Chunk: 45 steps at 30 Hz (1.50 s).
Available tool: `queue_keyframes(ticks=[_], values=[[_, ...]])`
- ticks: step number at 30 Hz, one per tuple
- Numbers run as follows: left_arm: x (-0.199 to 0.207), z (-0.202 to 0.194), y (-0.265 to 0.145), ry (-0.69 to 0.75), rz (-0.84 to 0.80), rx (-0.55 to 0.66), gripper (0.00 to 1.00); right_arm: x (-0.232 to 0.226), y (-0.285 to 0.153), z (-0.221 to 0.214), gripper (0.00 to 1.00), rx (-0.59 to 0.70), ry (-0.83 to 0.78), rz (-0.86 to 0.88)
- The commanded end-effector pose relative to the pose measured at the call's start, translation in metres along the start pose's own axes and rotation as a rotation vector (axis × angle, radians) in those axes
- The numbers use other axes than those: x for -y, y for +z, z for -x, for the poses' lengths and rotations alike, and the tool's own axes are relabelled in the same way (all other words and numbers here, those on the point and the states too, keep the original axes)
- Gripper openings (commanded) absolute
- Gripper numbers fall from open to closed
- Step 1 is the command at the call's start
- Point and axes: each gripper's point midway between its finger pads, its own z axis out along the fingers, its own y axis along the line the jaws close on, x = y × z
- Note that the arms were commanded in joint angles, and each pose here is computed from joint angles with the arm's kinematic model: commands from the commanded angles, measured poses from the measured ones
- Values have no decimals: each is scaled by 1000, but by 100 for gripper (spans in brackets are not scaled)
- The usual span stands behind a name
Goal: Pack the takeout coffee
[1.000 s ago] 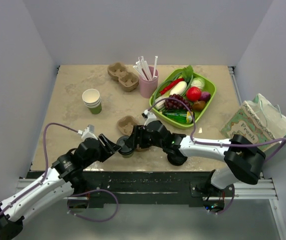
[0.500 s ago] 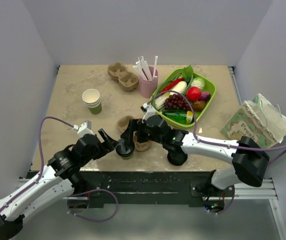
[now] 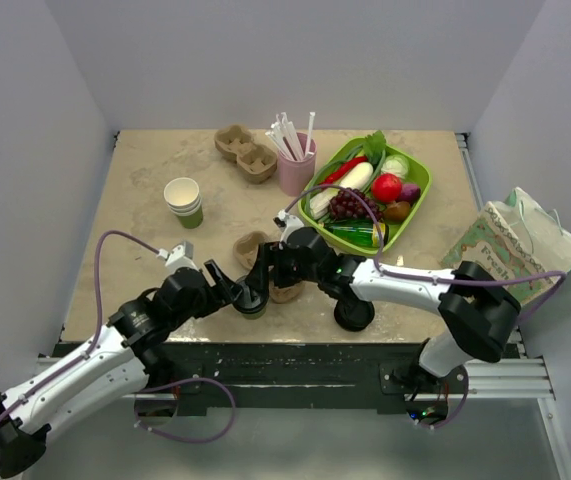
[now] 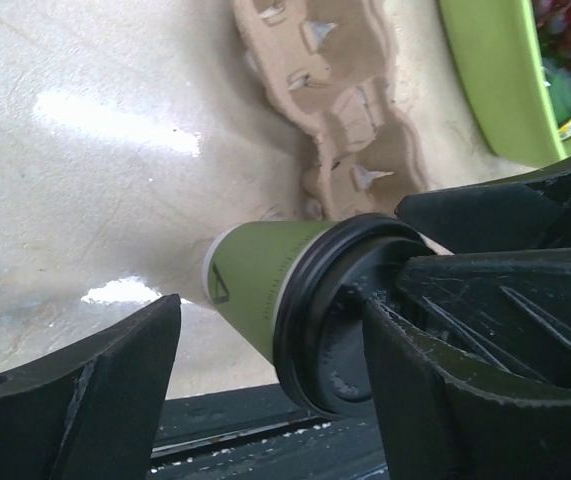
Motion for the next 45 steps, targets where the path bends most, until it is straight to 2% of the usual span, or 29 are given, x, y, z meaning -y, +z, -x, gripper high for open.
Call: queue_keyframes(ticks=[1, 6, 7, 10, 15, 16, 18, 20, 21, 22, 24, 26, 28, 32, 36, 38, 39, 40, 41, 43, 44, 45], values=[[0, 0, 10, 7, -10, 17, 76, 0, 6, -13, 70, -64, 9, 49], [-12, -11, 20, -13, 30, -7, 75, 6, 7, -23, 59, -84, 43, 56], [-16, -13, 22, -16, 39, -15, 73, 7, 7, -25, 53, -93, 46, 57], [-22, -21, 23, -34, 48, -41, 65, 11, 6, -32, 42, -113, 55, 48], [-32, -29, 23, -68, 54, -52, 52, 22, 5, -42, 33, -128, 87, 32], [-35, -31, 23, -69, 59, -55, 47, 22, 4, -42, 31, -127, 91, 35], [-37, -32, 22, -76, 60, -60, 42, 24, 3, -43, 31, -121, 94, 38], [-38, -33, 21, -76, 60, -63, 40, 20, 1, -38, 31, -93, 87, 59], [-39, -34, 21, -76, 60, -65, 40, 19, -1, -37, 33, -88, 61, 69], [-38, -33, 20, -75, 58, -64, 40, 18, -2, -36, 41, -85, 40, 77], [-38, -32, 20, -68, 59, -63, 40, 13, -4, -31, 46, -91, -25, 88], [-38, -33, 18, -59, 62, -70, 41, 5, -6, -28, 55, -92, -50, 120], [-35, -31, 16, -50, 61, -71, 46, -4, -11, -18, 65, -65, -75, 149], [-30, -28, 12, -32, 53, -77, 51, -14, -25, 3, 79, -10, -130, 140], [-12, -16, 3, -11, -1, -56, 80, -26, -48, 32, 89, 82, -175, 124], [-8, -9, -2, 1, -10, -34, 86, -26, -65, 47, 96, 139, -194, 86], [1, -1, -7, -1, -31, -13, 92, -24, -71, 53, 98, 167, -198, 65], [3, 3, -10, 11, -33, -5, 95, -28, -86, 65, 98, 218, -203, 58], [7, 10, -15, 12, -46, 21, 99, -14, -94, 74, 98, 260, -191, -34], [16, 22, -24, 20, -63, 57, 100, -3, -122, 89, 98, 335, -175, -127], [21, 30, -29, 19, -75, 80, 100, 7, -142, 114, 98, 446, -136, -231], [23, 33, -32, 25, -77, 87, 100, 15, -155, 123, 98, 490, -106, -293]])
